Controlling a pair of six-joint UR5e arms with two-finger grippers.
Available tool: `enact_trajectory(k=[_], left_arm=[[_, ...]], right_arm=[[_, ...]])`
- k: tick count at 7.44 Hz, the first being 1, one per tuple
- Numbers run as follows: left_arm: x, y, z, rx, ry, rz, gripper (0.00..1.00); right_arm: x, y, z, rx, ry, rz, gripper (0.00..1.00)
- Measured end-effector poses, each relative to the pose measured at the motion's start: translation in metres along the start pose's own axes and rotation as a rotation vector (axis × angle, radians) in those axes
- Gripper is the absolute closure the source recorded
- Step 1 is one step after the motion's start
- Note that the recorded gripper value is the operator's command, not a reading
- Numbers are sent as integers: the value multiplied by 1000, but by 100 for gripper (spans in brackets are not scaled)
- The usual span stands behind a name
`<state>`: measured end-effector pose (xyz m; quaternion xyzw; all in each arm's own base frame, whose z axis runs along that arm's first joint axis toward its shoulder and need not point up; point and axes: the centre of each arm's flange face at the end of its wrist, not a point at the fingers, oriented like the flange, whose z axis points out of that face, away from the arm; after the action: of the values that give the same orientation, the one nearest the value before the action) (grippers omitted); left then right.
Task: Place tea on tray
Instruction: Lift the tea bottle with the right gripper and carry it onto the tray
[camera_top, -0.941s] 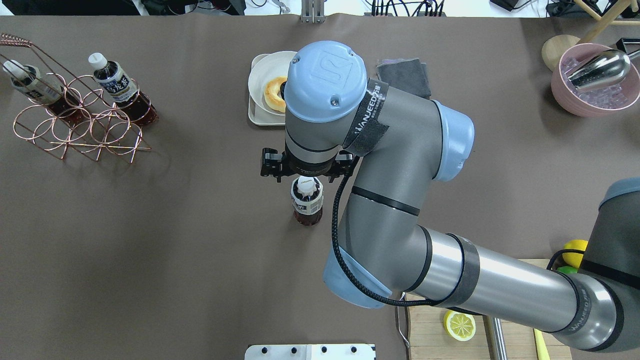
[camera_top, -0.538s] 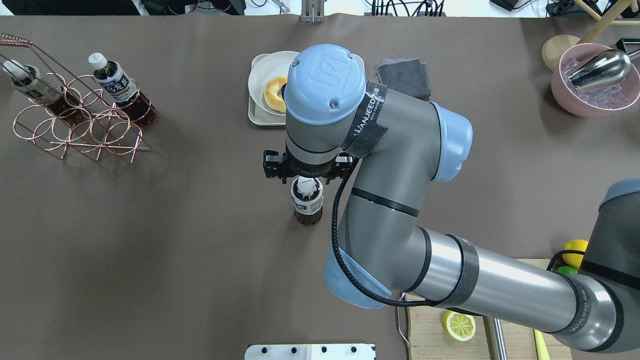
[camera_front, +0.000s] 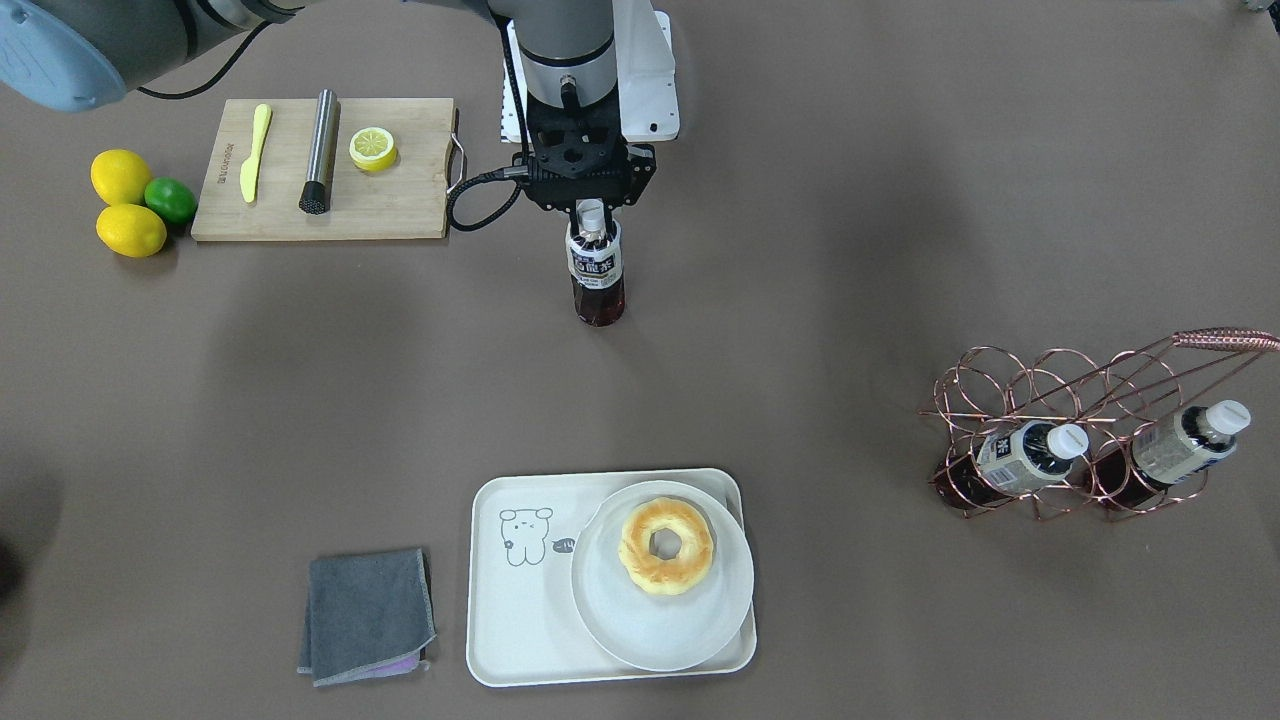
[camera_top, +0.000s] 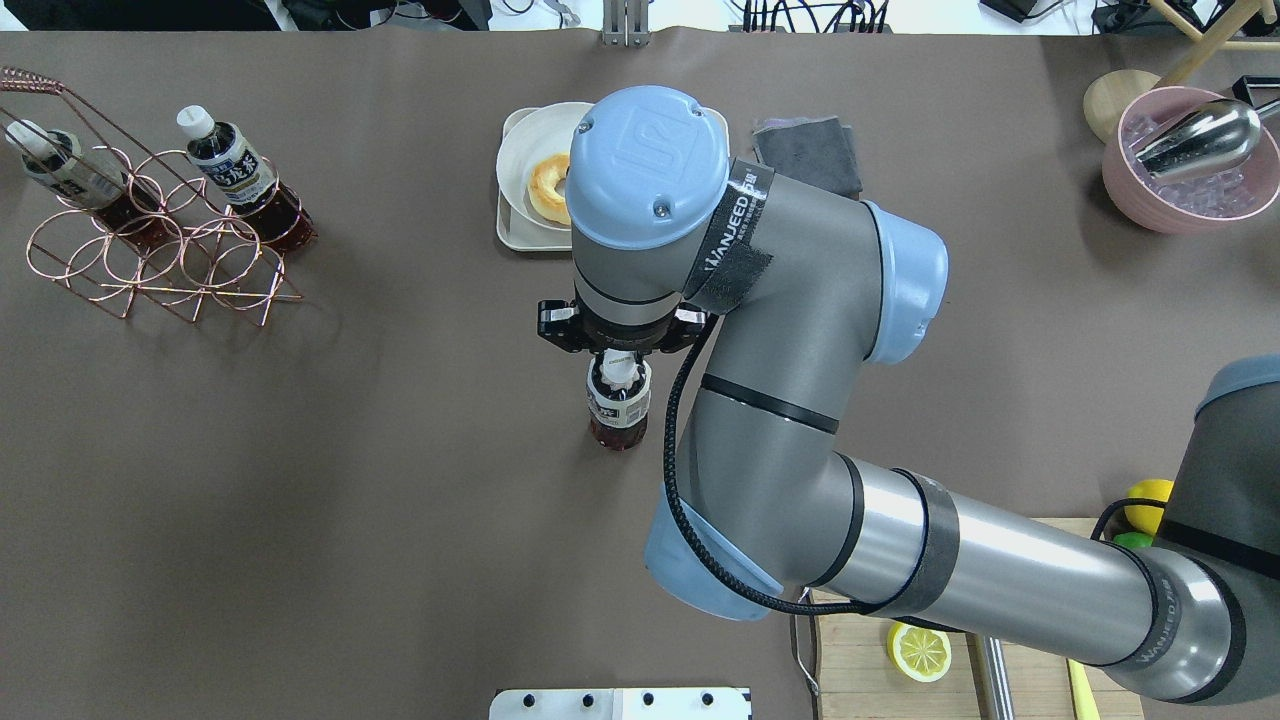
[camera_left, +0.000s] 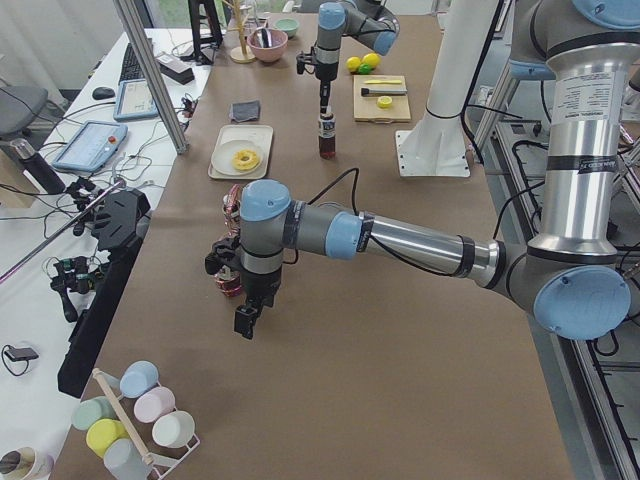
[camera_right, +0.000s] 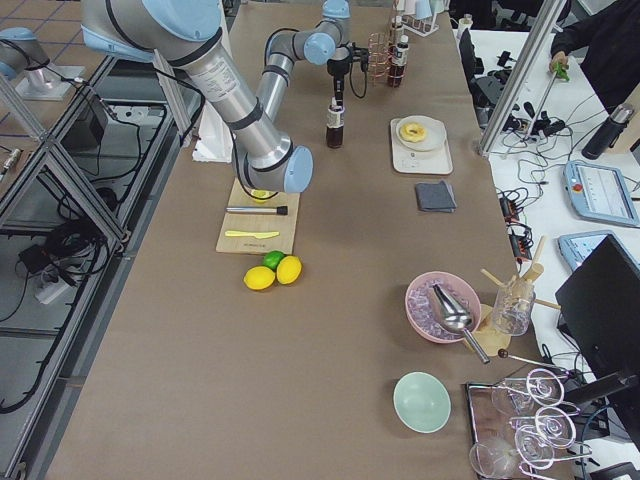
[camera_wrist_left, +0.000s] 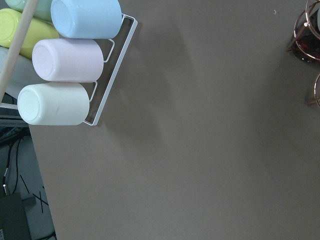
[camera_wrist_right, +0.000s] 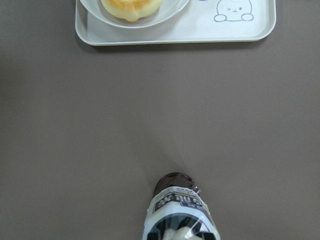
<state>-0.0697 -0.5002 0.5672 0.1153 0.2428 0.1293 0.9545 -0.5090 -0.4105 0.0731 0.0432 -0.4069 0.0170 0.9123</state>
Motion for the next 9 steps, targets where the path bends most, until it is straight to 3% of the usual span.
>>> enact_trajectory(k=[2,4,6,9], left_arm=[[-1,-2,1,2,0,1,2],[-1,-3,1,4,-1,2,2],[-1,-5,1,5,-1,3,2],[0,-7,-1,9,-1,4,2]], right_arm=[[-4,-10,-17,9,28,21,100],[-2,-38,-54,21,36,56,100],[21,-84,-79,17,33,75,100],[48,-176,-73,7,30,108,100]])
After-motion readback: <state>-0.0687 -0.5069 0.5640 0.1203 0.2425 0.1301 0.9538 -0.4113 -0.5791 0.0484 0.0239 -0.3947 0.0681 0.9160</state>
